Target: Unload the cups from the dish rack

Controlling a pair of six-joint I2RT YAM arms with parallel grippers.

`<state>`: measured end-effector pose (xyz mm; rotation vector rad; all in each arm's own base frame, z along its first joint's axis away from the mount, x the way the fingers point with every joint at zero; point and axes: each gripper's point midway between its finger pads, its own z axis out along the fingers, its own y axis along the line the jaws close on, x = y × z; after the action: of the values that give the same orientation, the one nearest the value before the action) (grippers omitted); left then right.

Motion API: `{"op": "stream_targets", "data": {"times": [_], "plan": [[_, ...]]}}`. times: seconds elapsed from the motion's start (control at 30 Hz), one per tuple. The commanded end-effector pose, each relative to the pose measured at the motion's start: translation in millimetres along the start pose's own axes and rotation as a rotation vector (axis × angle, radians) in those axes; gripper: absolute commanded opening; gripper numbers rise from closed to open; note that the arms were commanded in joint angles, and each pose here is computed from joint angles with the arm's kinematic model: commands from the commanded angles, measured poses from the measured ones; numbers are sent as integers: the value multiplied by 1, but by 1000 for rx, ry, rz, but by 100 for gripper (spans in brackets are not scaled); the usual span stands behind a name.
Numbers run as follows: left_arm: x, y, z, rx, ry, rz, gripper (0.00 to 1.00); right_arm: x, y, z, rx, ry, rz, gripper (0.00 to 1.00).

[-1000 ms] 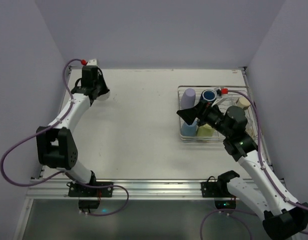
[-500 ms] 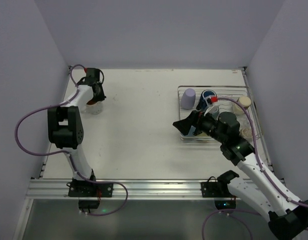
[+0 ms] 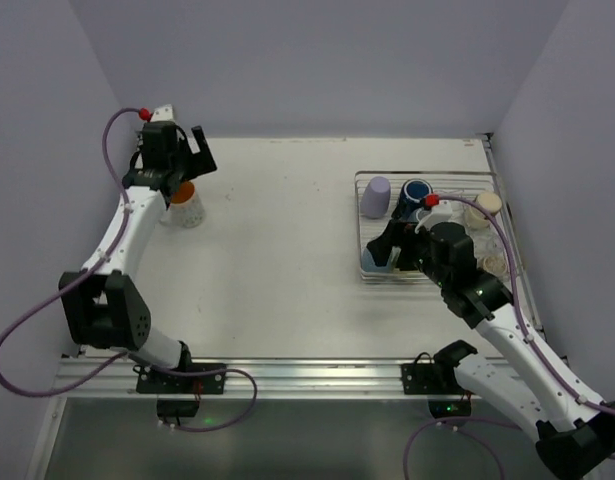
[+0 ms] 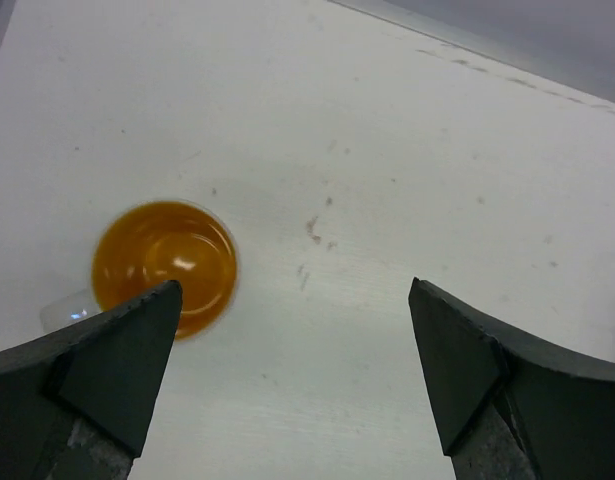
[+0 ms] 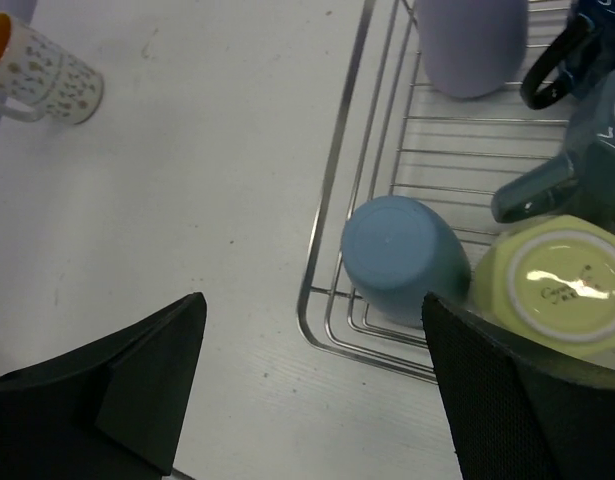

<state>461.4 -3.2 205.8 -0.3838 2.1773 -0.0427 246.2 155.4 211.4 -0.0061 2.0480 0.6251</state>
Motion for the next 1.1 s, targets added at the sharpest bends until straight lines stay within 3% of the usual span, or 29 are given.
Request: {"op": "stream_targets", "data": {"times": [0.0,0.13,0.2,0.33,0.47,0.57,0.83,1.07], "plan": [[-13,-60,-64,281,-132,-33,100,-14,-28,-12,178,-40,-32,90],[35,-117,-131,555,-151,36,100,-21,-70,-23,408,-86,-45,91],[67,-135,-168,733,-124,69,100,-13,-85,-21,485,-46,-51,98],[98,-129,-207,883,-127,173,100,-8,-103,-17,581,-19,-44,99],[130,-107,-219,891,-155,227,100,-8,-113,-11,640,-7,-30,99],[141,-89,-207,805,-166,248,100,-5,-116,-4,657,26,-28,96],[141,-96,-215,857,-168,249,100,9,-122,20,670,95,-21,95],[140,-95,-215,854,-173,247,100,13,-135,36,694,110,-10,85]]}}
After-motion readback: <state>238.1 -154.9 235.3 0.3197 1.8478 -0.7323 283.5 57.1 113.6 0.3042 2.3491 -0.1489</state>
